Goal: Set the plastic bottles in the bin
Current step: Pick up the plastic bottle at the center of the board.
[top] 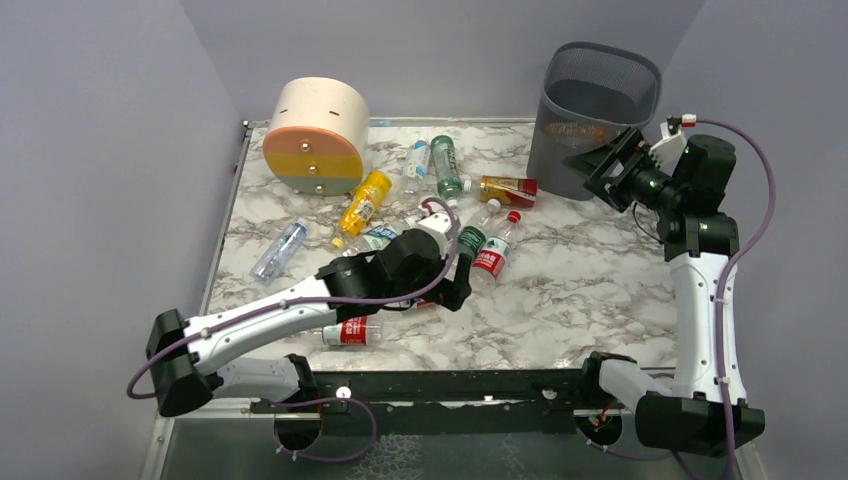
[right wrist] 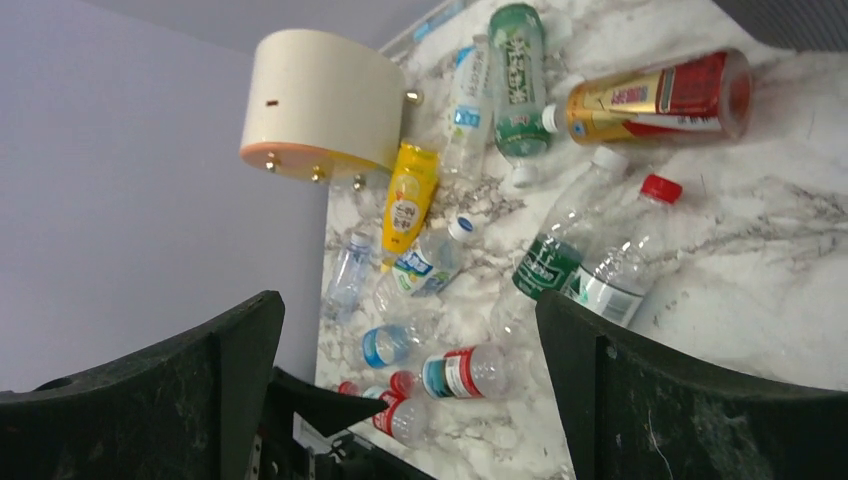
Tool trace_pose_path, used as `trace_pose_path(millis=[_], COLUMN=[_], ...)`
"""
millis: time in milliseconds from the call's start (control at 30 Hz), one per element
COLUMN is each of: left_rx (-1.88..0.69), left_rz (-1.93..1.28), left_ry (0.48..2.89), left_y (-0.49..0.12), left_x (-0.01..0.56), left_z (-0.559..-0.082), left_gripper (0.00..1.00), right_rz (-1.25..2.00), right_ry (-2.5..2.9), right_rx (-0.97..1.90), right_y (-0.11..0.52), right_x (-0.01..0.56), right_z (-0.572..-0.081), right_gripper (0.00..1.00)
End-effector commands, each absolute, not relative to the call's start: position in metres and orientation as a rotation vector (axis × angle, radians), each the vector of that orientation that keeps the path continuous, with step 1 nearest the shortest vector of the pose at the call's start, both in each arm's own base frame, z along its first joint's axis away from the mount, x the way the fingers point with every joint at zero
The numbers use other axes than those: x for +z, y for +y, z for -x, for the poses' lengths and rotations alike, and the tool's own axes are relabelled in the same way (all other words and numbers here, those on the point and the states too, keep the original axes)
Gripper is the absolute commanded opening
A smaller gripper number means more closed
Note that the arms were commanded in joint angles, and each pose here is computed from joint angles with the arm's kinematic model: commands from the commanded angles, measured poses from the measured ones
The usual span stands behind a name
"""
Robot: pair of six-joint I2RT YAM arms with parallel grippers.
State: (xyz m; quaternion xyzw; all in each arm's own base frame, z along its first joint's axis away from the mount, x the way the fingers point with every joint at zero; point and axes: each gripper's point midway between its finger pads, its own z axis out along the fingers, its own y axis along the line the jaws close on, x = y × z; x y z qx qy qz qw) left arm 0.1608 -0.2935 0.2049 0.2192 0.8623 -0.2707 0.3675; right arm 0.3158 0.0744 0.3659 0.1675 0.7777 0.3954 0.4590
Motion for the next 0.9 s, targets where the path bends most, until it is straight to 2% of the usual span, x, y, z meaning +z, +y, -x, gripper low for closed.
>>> trace_pose_path(millis=[0, 267, 867], left_rx=[-0.78, -0.687, -0.426], left_rz=[-0.604, -0.652, -0.72], left_ry=[2.156, 2.165, 2.26], left_y=[-0.34, -0.388, -0.41], left_x=[0.21, 0.171, 0.076], left_z=[-0.179, -0.214, -0.265], left_gripper=[0.99, 0.99, 0.99], right_rz=[-0.422, -0.422, -0.45], right_ry=[2.014, 2.046, 2.071], right_rx=[0.91, 0.904, 0.867], right_y=[0.072, 0.075, 0.07], right_x=[0.33, 0.315, 0.298], right_z=[-0.293, -0.273, -0.275], right_gripper=[1.0, 0.99, 1.0])
